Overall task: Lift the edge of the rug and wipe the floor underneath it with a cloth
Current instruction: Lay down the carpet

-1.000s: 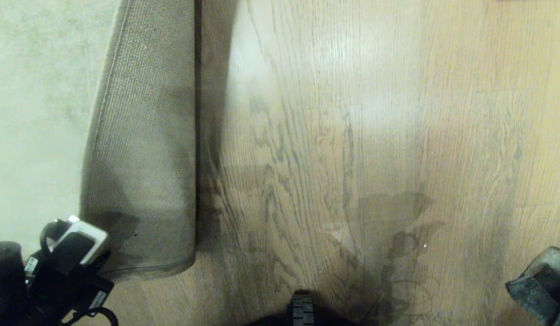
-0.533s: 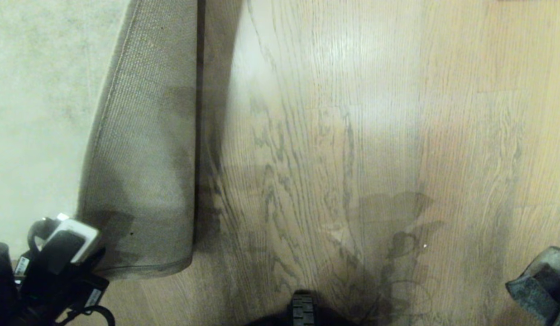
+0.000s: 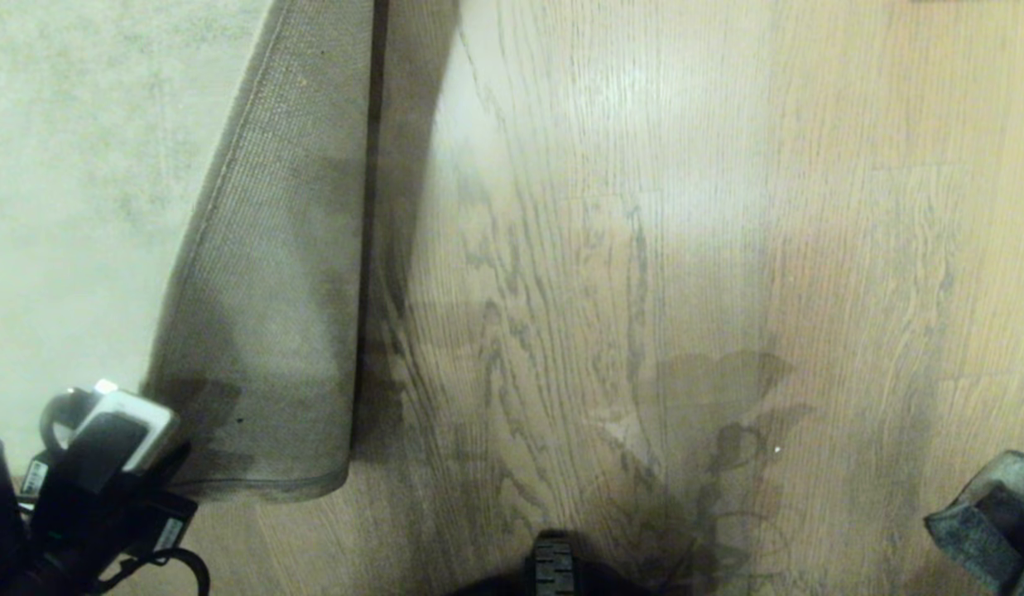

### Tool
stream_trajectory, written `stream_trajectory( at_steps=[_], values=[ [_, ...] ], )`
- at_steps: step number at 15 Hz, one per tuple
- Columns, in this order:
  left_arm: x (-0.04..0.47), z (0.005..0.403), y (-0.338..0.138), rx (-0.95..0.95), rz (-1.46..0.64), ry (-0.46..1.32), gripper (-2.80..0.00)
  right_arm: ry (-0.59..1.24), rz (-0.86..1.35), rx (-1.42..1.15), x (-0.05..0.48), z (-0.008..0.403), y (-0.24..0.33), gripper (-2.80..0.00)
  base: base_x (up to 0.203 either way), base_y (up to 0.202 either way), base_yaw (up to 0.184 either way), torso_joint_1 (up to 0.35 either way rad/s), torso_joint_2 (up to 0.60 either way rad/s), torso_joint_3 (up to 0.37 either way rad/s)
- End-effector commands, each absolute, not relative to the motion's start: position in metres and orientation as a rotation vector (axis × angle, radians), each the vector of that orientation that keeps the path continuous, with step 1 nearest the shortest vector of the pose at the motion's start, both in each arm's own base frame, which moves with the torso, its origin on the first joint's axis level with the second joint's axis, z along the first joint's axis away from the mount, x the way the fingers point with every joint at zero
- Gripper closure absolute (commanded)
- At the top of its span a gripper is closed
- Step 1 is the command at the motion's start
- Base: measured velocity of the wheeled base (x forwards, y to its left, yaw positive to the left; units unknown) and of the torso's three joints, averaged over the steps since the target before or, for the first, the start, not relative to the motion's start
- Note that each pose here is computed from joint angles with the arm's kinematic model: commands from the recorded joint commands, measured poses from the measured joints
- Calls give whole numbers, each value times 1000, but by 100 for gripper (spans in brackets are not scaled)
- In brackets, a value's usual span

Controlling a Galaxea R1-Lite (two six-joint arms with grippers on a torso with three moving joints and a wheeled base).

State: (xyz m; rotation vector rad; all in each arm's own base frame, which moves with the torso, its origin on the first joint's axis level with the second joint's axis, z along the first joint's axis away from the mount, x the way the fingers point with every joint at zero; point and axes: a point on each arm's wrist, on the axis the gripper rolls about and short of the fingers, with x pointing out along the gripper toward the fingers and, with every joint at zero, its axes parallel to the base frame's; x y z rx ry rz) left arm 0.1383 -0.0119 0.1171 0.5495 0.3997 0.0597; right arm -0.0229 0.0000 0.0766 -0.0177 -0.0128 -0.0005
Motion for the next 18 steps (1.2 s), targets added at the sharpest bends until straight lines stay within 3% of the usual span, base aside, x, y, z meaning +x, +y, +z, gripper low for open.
stream_trajectory(
  at_steps=[1, 2, 3, 18],
  values=[
    [139, 120, -12, 548, 65, 379, 0, -12, 0, -18, -23, 77, 0, 0, 0, 0, 0, 0, 0, 0],
    [139, 120, -12, 548, 66, 377, 0, -11, 0, -18, -23, 77, 0, 0, 0, 0, 0, 0, 0, 0],
    [140, 121, -13, 549, 63, 374, -280, -12, -1, -18, -23, 77, 0, 0, 0, 0, 0, 0, 0, 0],
    [143, 139, -18, 517, 72, 200, -280, -10, 0, -18, -23, 77, 0, 0, 0, 0, 0, 0, 0, 0]
  ],
)
